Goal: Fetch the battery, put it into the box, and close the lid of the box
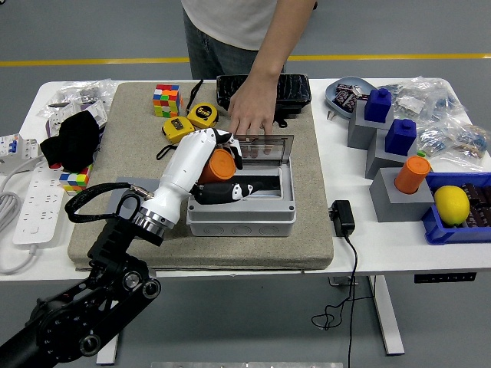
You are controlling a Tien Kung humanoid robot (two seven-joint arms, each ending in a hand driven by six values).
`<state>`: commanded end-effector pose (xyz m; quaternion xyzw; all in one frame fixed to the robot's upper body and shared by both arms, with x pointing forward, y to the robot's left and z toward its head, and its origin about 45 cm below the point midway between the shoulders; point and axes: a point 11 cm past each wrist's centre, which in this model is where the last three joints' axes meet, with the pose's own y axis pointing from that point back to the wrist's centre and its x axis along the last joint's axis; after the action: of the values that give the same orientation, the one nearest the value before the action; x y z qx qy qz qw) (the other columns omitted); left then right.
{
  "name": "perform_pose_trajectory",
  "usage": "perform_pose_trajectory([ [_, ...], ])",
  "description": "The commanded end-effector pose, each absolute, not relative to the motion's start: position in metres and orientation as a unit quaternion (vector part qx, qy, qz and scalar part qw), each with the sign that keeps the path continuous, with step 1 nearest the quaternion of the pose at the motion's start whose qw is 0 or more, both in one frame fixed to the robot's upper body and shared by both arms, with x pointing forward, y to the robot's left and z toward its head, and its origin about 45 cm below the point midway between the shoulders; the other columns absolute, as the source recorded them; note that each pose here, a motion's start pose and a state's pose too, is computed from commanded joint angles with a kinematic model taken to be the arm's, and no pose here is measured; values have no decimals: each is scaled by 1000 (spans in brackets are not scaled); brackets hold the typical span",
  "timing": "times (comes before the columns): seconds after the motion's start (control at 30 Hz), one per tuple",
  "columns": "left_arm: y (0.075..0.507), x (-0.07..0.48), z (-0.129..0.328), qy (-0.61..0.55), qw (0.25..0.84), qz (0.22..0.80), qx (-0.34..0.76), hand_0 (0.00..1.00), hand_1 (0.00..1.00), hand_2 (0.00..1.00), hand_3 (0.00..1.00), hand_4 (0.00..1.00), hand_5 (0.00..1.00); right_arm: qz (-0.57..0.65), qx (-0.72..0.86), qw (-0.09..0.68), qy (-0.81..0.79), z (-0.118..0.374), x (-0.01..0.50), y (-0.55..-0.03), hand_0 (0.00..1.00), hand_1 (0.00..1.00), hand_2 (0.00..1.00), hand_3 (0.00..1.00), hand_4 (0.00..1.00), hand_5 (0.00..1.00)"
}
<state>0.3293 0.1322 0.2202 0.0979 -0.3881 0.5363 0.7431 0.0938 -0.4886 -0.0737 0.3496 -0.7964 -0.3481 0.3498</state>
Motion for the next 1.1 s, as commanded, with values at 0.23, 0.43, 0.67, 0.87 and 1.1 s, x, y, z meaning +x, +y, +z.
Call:
perform_pose_trajectory([
  [0.23, 122, 330, 208, -377, 759, 521, 97, 17, 2, 15, 23, 998, 127, -349, 349, 352, -795, -74, 93, -488, 917, 887, 829, 843, 998, 998],
  [0.43, 116, 335, 200, -376, 765, 514, 99, 19, 2, 14, 22, 998, 143, -348, 351, 351, -795, -74, 94, -487, 917, 887, 829, 844, 998, 998],
  [0.67, 116, 346, 194, -370, 763, 520, 101, 21, 2, 13, 16, 998, 170, -348, 351, 352, -795, -74, 95, -488, 918, 887, 829, 844, 998, 998],
  [0.87, 115, 356, 187, -368, 762, 521, 111, 20, 2, 13, 14, 998, 182, -347, 354, 353, -794, -74, 96, -487, 918, 887, 829, 844, 998, 998],
  [1.1, 114, 367, 186, -374, 757, 522, 118, 18, 2, 12, 14, 998, 194, -345, 354, 354, -794, -73, 98, -489, 918, 888, 829, 843, 998, 998],
])
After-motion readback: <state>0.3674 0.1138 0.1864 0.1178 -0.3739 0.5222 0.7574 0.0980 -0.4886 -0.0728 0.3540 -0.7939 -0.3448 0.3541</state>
